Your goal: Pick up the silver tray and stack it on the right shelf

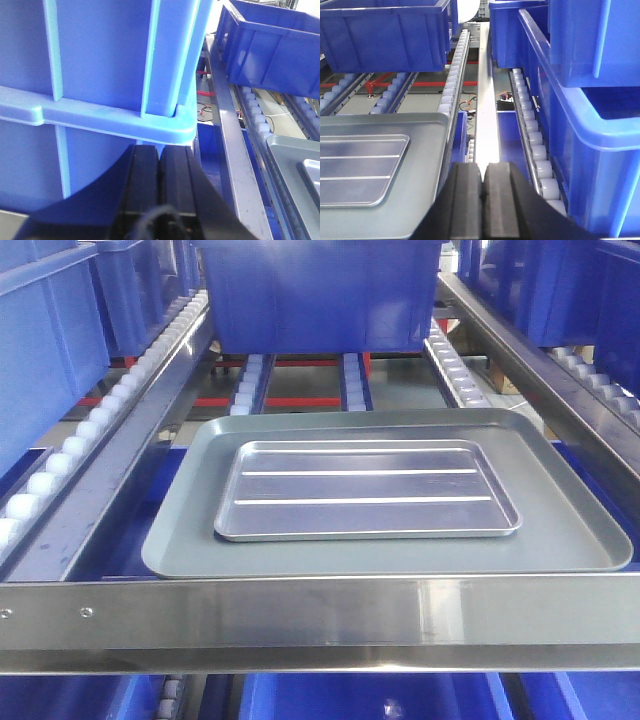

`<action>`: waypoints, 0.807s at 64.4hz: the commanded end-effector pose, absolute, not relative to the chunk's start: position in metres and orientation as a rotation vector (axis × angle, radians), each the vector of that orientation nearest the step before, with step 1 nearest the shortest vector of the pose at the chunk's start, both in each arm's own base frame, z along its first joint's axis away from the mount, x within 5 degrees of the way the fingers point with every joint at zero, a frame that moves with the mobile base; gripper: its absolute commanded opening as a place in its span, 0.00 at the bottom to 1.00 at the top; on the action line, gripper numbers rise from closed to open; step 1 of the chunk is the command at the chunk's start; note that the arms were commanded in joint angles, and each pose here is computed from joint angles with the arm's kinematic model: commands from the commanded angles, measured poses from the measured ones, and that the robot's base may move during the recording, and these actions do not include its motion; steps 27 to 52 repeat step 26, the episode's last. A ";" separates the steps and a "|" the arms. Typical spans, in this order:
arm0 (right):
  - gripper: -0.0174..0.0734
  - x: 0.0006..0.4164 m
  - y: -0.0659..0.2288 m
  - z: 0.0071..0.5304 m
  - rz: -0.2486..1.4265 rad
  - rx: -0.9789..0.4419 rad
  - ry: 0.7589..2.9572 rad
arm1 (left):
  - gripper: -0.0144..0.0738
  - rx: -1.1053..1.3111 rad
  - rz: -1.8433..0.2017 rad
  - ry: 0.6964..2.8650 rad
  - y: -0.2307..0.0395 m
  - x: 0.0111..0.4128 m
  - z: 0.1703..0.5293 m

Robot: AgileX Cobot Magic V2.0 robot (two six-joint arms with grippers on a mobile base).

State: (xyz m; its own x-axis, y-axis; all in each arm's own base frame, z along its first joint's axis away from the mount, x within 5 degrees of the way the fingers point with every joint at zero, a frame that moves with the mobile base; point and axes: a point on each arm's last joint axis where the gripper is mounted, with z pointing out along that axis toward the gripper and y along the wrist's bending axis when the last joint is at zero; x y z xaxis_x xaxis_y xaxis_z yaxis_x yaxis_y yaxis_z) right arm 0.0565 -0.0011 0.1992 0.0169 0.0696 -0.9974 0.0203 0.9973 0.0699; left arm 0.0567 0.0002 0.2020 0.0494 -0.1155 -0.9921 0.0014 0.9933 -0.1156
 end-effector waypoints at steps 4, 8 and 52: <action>0.25 0.053 -0.002 0.215 0.022 0.065 1.426 | 0.05 -0.093 -0.097 1.432 0.000 0.055 0.205; 0.25 0.053 -0.002 0.215 0.022 0.065 1.426 | 0.05 -0.093 -0.097 1.432 0.000 0.055 0.205; 0.25 0.053 -0.002 0.215 0.022 0.065 1.426 | 0.05 -0.093 -0.097 1.432 0.000 0.055 0.205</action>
